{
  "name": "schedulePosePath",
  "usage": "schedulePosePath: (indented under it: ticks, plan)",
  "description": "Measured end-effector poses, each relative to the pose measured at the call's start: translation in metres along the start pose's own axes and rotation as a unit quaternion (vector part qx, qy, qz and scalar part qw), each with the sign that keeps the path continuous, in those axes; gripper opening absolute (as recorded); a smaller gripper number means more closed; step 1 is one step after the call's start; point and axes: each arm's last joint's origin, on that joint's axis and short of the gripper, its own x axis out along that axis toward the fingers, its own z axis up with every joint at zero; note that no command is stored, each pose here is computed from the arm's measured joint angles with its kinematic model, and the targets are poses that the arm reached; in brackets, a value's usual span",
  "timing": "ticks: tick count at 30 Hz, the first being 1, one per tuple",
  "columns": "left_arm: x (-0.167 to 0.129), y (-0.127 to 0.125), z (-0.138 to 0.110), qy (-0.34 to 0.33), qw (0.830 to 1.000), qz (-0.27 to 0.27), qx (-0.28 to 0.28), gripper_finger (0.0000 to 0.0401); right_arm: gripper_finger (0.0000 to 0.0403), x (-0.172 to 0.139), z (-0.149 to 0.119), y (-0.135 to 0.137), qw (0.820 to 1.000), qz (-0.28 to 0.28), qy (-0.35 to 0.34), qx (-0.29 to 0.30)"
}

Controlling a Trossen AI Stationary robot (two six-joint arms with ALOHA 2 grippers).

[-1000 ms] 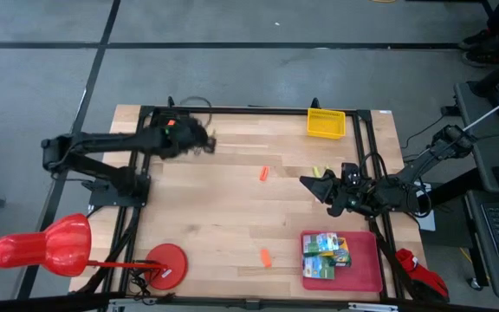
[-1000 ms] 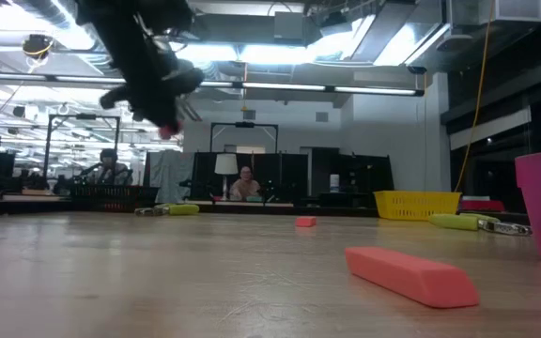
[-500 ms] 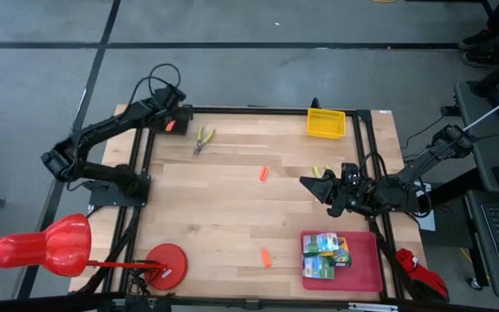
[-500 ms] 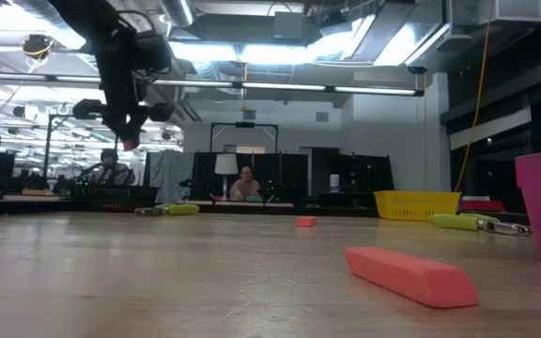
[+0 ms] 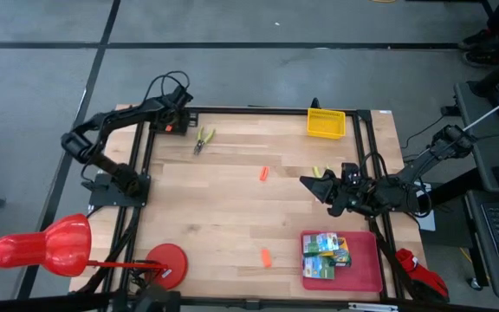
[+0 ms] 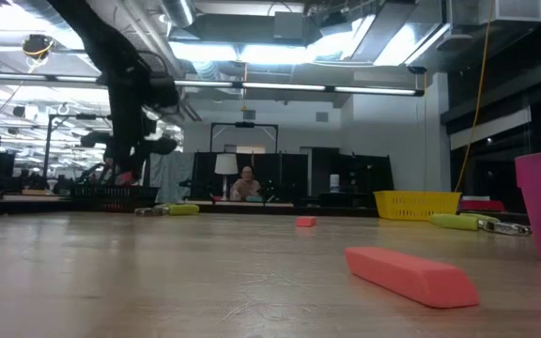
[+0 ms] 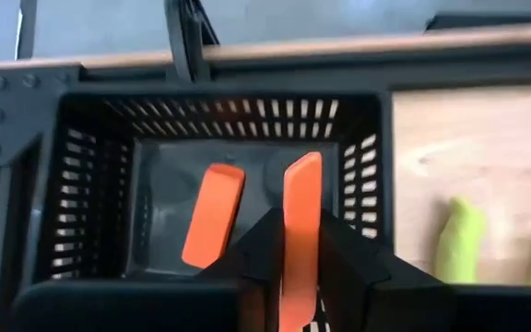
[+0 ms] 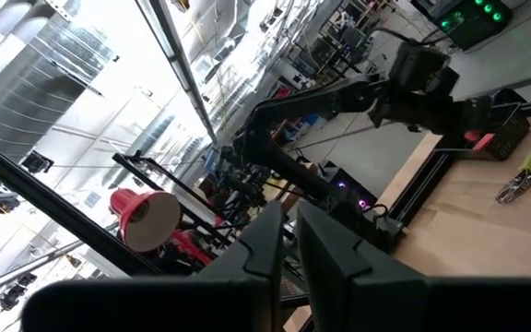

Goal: Pick & Place School Supplies
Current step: Put the orange eraser into the black bin

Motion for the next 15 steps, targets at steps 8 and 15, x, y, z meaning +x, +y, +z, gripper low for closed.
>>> schedulePosePath:
  ticks: [8,15]
  plan:
    - [-0.001,-0.008,-0.001,-0.008,0.999,-0.024,0.025,0.0112,0.0040,0.000,0.001,0.001,1.000,0.002,-0.002,0.004]
    - [-0.044,-0.054,-0.012,-0.029,0.942,-0.302,0.146,0.0111,0.0040,0.000,0.001,0.001,1.000,0.002,-0.002,0.000]
